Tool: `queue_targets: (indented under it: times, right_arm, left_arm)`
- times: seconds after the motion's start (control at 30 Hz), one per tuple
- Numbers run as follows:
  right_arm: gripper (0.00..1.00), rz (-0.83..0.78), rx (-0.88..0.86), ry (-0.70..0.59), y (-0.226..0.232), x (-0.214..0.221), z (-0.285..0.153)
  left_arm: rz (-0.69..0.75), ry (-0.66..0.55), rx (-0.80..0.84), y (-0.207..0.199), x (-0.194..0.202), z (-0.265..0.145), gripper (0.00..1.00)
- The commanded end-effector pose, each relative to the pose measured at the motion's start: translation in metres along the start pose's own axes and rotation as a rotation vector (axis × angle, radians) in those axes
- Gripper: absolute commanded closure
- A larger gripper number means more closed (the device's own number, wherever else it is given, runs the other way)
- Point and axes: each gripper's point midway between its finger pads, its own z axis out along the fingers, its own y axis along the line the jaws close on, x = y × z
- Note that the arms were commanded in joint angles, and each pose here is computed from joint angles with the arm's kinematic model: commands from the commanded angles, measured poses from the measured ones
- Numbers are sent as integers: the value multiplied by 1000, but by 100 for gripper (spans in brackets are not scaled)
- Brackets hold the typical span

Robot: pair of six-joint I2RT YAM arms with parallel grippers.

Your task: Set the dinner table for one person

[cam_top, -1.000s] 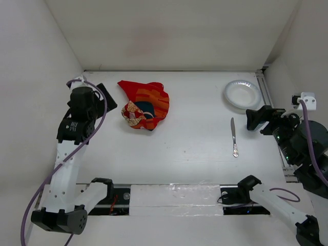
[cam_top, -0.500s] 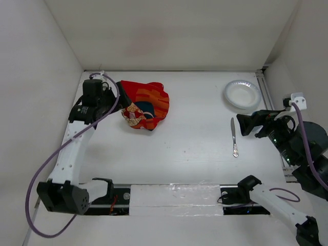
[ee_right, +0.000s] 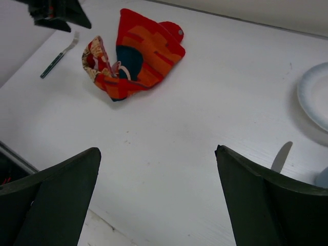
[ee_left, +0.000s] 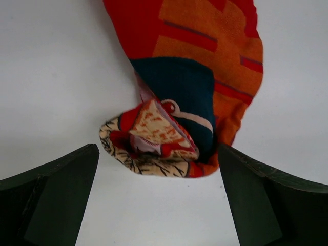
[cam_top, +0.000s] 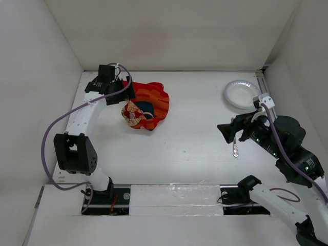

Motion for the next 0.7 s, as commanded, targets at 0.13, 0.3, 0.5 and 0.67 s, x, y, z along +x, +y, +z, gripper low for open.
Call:
queue_targets:
  times: [0.13, 0.3, 0.5, 0.67]
  right_arm:
    - [0, -65, -153, -30, 25, -9, 8]
    - [0, -73, -184, -8, 28, 0, 6]
    - [0, -83, -209, -9, 31, 6, 5]
    - [0, -83, -240, -7, 37, 6, 7]
  left_arm:
    - [128, 9, -30, 8, -18, 24, 4]
    - [182, 2, 113, -14, -21, 34, 4]
    - [199, 19, 169, -16, -13, 43, 4]
    - [192, 90, 170, -10, 2, 64, 15]
